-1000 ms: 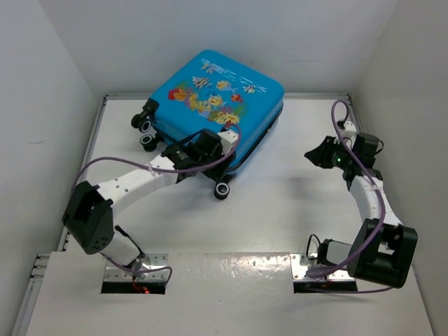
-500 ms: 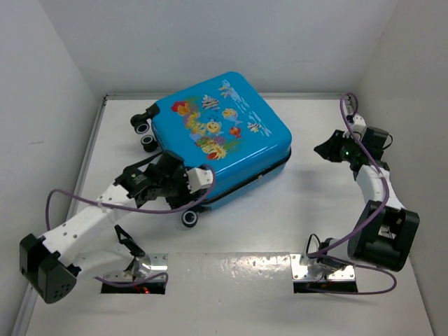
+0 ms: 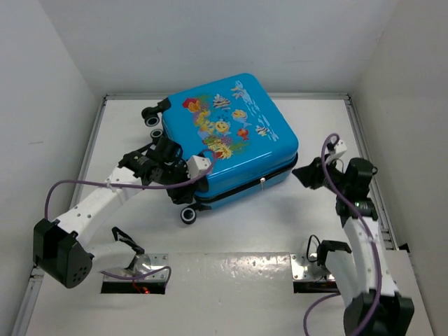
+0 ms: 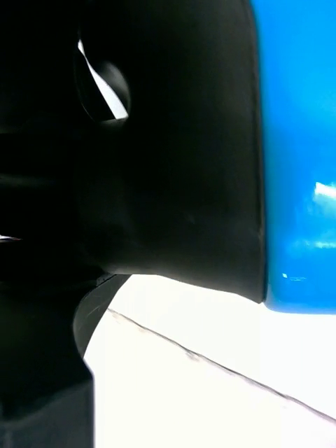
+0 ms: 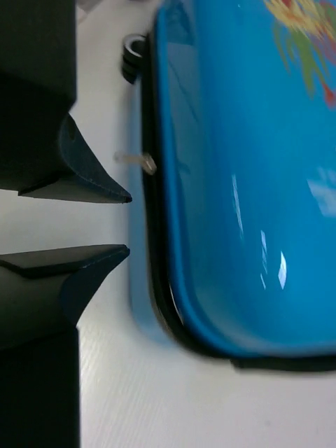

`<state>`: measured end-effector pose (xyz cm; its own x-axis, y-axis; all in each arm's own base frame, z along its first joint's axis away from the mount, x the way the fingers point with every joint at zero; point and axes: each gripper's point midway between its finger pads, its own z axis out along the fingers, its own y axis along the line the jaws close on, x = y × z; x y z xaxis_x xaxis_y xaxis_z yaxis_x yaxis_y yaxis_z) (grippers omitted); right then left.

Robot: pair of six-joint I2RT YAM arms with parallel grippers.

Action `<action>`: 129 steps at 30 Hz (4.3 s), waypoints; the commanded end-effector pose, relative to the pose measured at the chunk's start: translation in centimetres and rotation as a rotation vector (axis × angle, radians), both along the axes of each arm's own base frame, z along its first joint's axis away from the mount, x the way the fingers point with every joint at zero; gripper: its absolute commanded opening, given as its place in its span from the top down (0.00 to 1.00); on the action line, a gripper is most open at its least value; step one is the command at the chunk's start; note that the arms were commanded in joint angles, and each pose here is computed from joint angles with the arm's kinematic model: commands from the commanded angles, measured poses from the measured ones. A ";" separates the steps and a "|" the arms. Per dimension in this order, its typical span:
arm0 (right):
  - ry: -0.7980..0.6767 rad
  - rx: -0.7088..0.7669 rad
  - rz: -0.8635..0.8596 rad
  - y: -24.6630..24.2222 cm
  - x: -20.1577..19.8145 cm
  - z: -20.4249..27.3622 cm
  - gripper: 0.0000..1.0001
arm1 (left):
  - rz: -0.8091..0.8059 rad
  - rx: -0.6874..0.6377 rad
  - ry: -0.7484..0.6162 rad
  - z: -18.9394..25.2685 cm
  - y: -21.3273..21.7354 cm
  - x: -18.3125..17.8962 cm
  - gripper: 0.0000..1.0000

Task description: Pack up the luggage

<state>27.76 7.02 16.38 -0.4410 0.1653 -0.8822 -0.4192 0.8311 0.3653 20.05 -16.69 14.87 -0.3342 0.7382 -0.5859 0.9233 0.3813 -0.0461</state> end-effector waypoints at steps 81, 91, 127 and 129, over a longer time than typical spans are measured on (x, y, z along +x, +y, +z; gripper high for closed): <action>0.634 0.571 -0.221 -0.6 2.4 -5.1 1.00 | 0.583 -0.034 -0.131 -2.7 8.7 9.3 1.00; 0.608 0.785 -0.277 -3.7 7.3 -3.7 1.00 | 0.645 0.177 -0.235 -4.2 16.4 11.8 1.00; 0.225 -0.022 0.399 -5.8 19.0 -4.7 0.65 | 0.418 0.371 -0.210 -11.2 26.6 16.0 1.00; 0.209 -0.020 0.406 -5.3 19.4 -4.9 0.61 | 0.420 0.397 -0.200 -11.4 27.9 15.6 1.00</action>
